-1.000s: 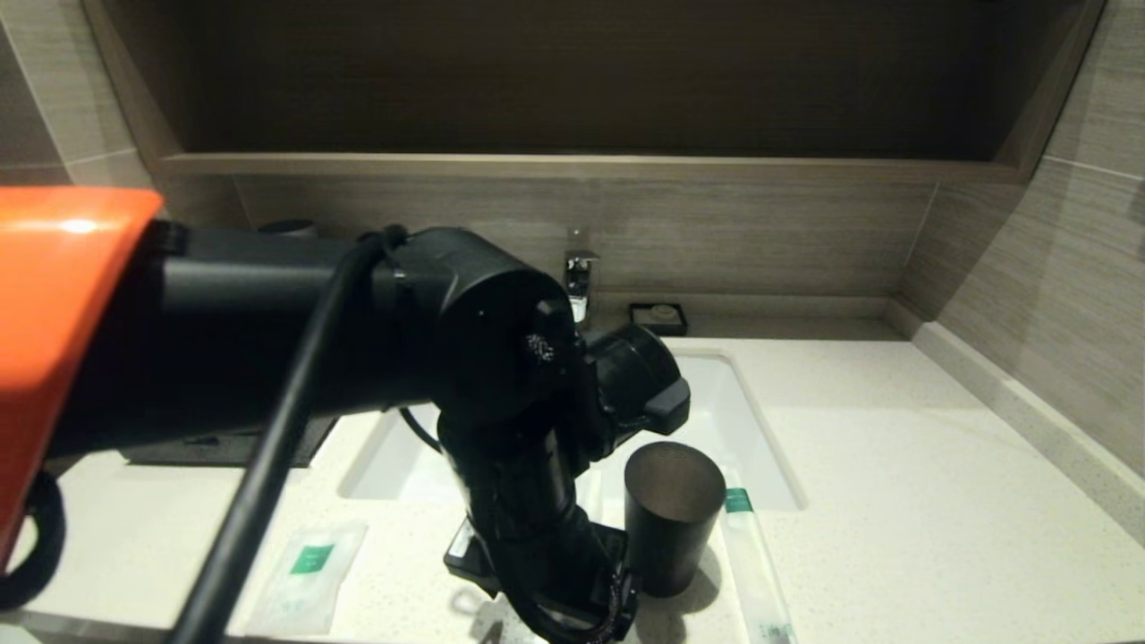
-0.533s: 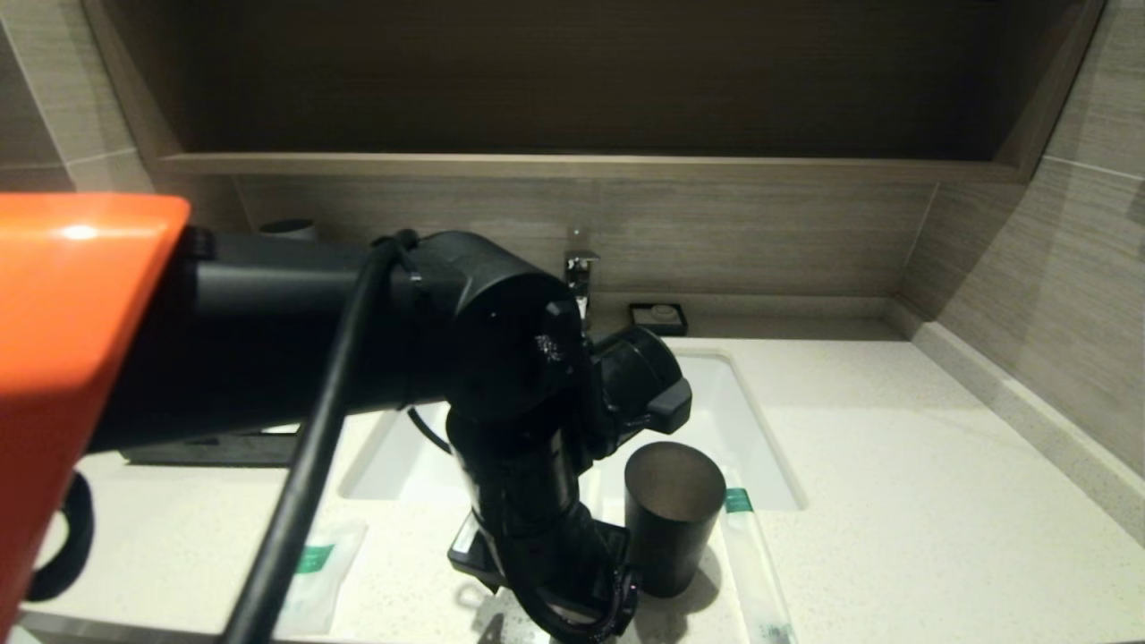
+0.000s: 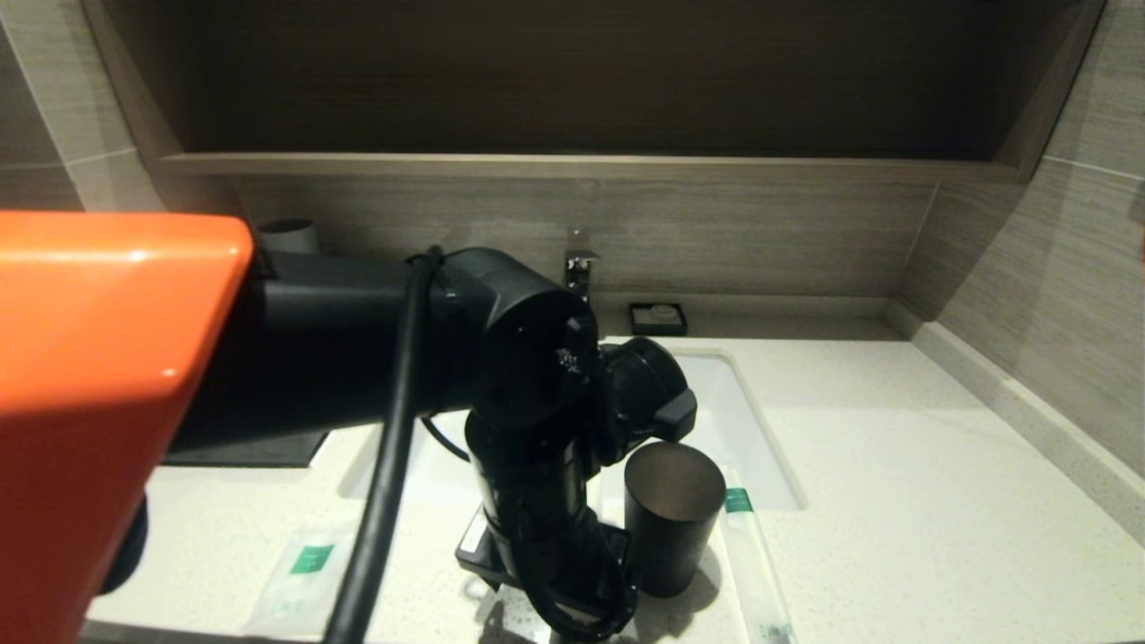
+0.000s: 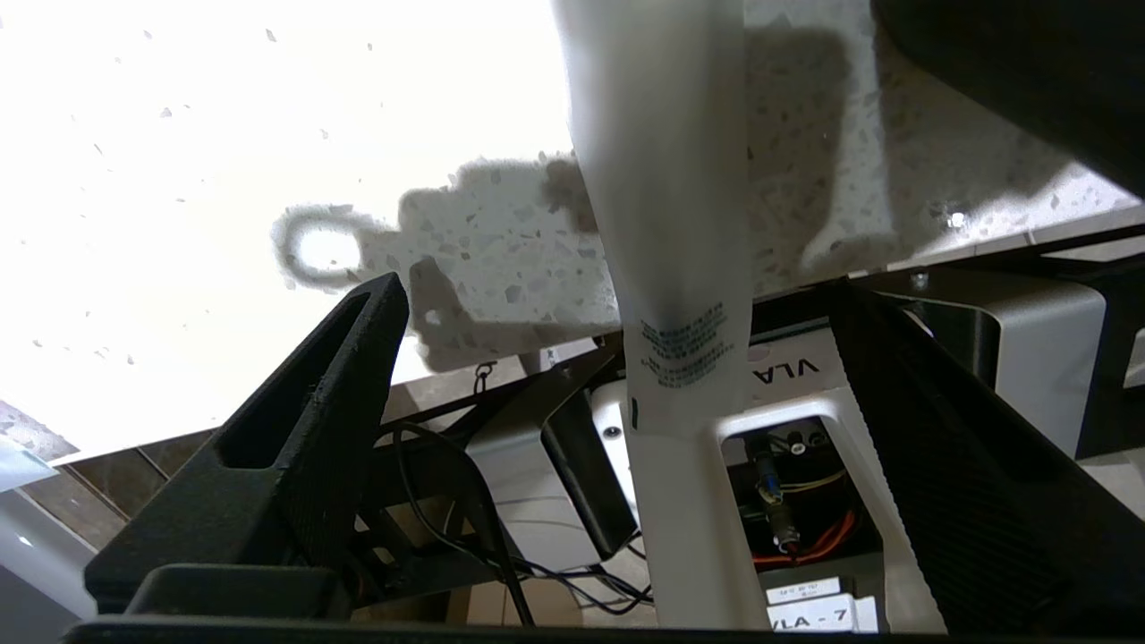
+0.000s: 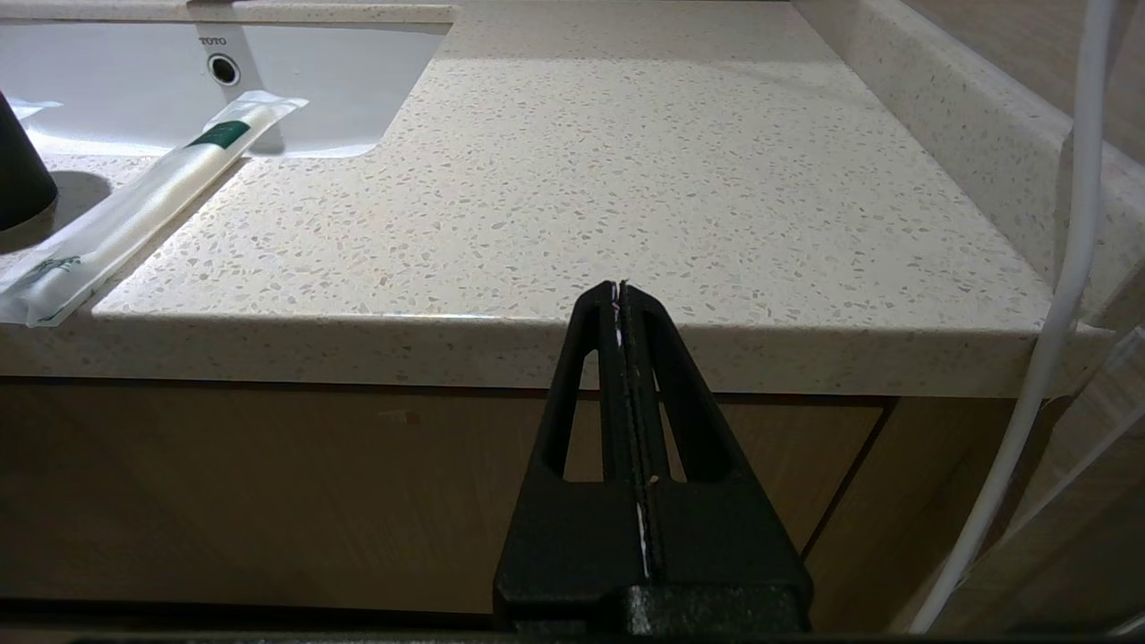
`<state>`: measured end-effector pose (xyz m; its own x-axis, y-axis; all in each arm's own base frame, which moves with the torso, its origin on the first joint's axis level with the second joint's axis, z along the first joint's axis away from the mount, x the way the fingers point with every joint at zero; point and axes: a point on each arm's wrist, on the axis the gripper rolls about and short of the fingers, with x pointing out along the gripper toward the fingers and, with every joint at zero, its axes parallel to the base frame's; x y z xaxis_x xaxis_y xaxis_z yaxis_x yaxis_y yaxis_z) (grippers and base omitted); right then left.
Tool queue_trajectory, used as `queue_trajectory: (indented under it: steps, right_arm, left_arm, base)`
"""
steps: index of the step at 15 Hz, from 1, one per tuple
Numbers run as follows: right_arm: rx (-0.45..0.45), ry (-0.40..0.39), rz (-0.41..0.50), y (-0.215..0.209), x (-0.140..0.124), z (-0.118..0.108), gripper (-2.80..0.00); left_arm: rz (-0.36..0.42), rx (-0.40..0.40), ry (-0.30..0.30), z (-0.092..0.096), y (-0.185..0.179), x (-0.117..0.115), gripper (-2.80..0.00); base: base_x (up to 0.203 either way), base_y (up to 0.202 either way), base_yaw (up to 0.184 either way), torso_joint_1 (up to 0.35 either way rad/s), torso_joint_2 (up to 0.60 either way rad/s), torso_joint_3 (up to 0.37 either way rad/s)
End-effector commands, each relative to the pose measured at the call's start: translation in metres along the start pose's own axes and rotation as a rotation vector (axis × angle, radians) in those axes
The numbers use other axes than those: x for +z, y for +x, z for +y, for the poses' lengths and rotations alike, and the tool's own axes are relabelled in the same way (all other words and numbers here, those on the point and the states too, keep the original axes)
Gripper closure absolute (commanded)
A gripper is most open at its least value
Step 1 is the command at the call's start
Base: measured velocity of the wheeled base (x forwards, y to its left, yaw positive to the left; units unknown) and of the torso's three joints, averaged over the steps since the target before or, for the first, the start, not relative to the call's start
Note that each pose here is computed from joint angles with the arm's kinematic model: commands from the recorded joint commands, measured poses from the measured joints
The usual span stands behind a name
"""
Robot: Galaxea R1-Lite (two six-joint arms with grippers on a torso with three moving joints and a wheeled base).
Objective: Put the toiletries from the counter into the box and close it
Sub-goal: Pick up the bathroom toiletry
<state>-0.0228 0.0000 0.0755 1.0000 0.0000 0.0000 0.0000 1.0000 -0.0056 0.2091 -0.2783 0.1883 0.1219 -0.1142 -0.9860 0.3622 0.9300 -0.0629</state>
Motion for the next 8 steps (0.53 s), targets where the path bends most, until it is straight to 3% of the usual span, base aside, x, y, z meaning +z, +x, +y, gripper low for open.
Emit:
queue_trajectory:
  steps: [1, 8]
  right_arm:
    - [0.0, 0.0, 0.0, 0.0, 0.0, 0.0, 0.0]
    - [0.0, 0.0, 0.0, 0.0, 0.0, 0.0, 0.0]
  left_arm:
    - [0.015, 0.013, -0.002, -0.0007, 0.0053, 0.001, -2.8]
    - [0.011, 0.014, -0.008, -0.0027, 0.0071, 0.0043, -2.8]
  base:
    - [0.0, 0.0, 0.0, 0.0, 0.0, 0.0]
    - [0.0, 0.0, 0.0, 0.0, 0.0, 0.0]
